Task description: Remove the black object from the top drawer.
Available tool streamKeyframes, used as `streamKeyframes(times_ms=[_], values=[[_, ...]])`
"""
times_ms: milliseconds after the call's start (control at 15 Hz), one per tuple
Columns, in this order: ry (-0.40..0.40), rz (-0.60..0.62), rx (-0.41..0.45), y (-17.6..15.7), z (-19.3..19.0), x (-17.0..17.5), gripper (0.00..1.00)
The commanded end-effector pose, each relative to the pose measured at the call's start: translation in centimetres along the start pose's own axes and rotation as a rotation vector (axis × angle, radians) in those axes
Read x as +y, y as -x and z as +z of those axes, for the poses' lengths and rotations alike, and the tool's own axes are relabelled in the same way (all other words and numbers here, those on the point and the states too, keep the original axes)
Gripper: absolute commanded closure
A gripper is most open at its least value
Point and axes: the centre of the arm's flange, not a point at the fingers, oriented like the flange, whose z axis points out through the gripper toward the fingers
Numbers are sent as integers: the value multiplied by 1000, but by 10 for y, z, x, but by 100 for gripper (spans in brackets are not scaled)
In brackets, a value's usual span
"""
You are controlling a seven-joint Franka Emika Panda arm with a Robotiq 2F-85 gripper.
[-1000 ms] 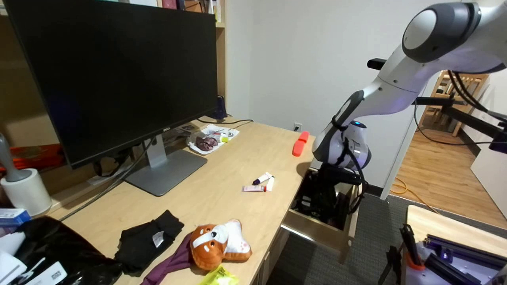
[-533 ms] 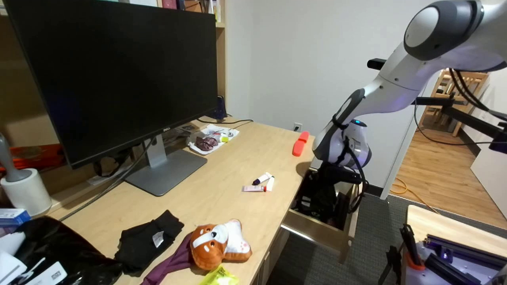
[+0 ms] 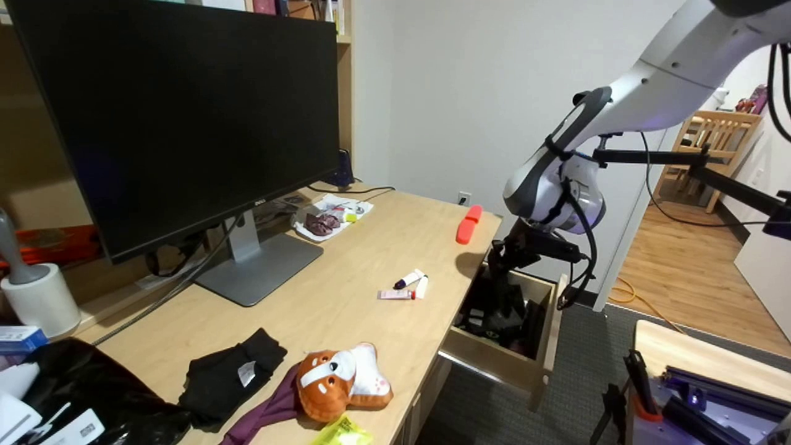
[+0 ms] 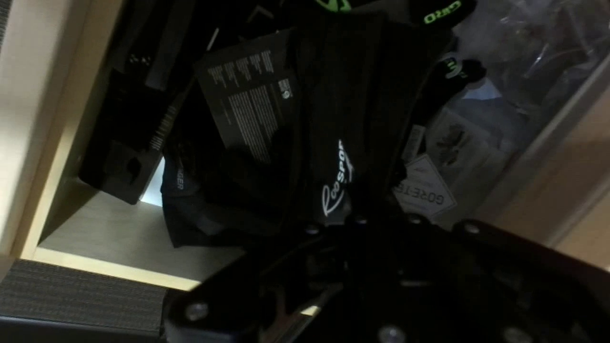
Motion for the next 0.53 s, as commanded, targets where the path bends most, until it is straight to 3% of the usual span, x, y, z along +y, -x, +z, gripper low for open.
streamKeyframes(times_ms=[0, 267, 467], values=[[-46, -49, -38, 28, -59, -10, 92], [-85, -97, -60, 50, -86, -35, 92], [-52, -115, -68, 58, -78, -40, 92]])
